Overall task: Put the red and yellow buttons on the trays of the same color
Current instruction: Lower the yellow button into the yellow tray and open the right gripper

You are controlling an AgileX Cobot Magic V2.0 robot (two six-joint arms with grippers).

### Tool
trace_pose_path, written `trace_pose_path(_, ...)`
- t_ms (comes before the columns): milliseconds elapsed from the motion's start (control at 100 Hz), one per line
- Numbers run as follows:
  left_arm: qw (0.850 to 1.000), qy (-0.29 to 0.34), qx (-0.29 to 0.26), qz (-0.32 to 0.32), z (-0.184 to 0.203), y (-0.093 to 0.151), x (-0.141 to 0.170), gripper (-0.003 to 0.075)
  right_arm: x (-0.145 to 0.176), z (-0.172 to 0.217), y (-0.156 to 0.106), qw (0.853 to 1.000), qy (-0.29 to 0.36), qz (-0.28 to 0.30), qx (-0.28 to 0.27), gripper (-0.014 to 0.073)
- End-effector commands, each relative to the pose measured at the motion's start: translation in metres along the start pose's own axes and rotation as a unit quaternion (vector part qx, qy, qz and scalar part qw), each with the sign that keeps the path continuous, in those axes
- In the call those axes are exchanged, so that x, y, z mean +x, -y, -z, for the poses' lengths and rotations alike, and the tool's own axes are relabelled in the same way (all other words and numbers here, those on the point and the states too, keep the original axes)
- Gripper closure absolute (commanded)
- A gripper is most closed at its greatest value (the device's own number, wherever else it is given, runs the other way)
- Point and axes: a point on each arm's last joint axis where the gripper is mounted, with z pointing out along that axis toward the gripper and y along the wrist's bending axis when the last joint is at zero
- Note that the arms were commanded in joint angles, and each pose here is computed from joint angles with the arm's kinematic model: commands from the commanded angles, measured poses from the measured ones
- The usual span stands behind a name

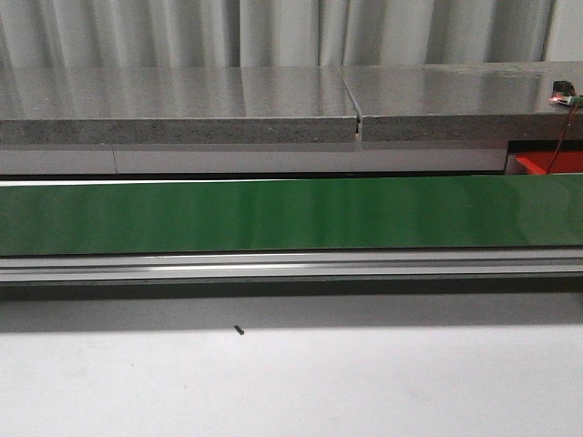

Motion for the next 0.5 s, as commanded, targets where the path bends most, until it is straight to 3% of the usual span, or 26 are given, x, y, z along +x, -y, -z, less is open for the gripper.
trace_pose_path(0, 0.999, 0.042, 0.009, 0.007, 0.004, 0.002, -0.013, 0.0741, -0.011, 0.007, 0.006, 0.998, 0.068, -0.005, -0.002, 0.0379)
trace_pose_path(490, 0.999, 0.042, 0.009, 0.007, 0.004, 0.002, -0.013, 0.0741, 0.001, -0.056, 0.016, 0.999, 0.034, -0.016, 0.013, 0.0379)
